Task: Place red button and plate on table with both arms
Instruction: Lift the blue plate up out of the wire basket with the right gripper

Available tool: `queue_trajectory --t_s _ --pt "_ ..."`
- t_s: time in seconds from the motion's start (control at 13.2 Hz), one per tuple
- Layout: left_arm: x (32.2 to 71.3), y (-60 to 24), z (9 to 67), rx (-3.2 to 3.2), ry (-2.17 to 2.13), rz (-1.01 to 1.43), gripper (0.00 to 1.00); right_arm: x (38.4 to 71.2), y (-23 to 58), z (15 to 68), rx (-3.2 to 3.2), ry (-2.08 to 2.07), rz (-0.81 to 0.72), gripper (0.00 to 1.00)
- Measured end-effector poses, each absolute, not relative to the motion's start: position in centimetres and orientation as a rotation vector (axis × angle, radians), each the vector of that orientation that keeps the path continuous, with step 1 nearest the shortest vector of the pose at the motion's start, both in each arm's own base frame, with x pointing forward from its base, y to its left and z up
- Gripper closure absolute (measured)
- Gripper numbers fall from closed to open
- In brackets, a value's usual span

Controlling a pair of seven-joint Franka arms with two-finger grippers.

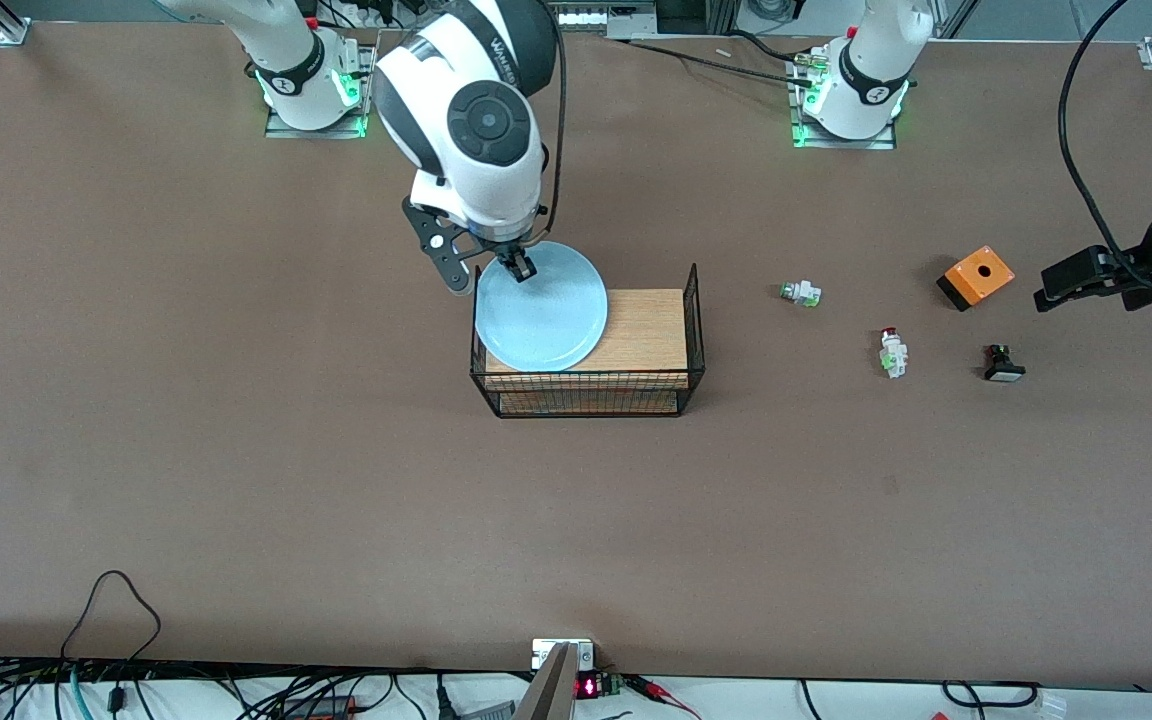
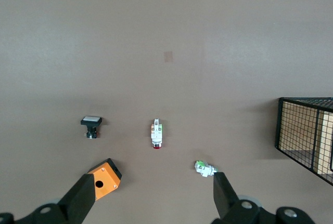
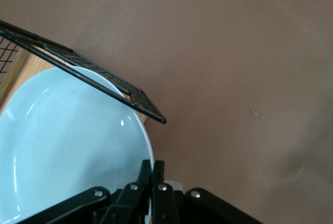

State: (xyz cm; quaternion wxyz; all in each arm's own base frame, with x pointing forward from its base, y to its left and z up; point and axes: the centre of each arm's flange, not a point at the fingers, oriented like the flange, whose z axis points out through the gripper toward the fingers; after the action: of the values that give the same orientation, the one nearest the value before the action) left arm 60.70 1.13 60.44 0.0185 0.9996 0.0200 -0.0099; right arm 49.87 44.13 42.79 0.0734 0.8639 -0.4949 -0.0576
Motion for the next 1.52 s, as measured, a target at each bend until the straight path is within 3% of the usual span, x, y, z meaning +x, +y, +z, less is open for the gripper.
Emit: queue_trajectory --t_s 0.46,0.76,1.21,1.52 --pt "60.6 1.2 60.4 3.104 0.071 -0.008 0.00 53.4 40.9 46.4 2.530 -1.766 -0.331 0.96" --pt "59.1 1.3 60.3 3.102 0.075 0.011 0.00 53.6 40.8 47.9 2.435 -1.922 -0.370 0.96" --pt "58.4 1.4 60.3 3.101 0.075 0.002 0.00 56.8 36.8 50.0 2.318 -2.146 -0.644 0.96" --pt "58.3 1.5 60.2 3.101 0.079 0.001 0.00 56.4 37.5 50.5 2.308 -2.162 -0.659 0.96"
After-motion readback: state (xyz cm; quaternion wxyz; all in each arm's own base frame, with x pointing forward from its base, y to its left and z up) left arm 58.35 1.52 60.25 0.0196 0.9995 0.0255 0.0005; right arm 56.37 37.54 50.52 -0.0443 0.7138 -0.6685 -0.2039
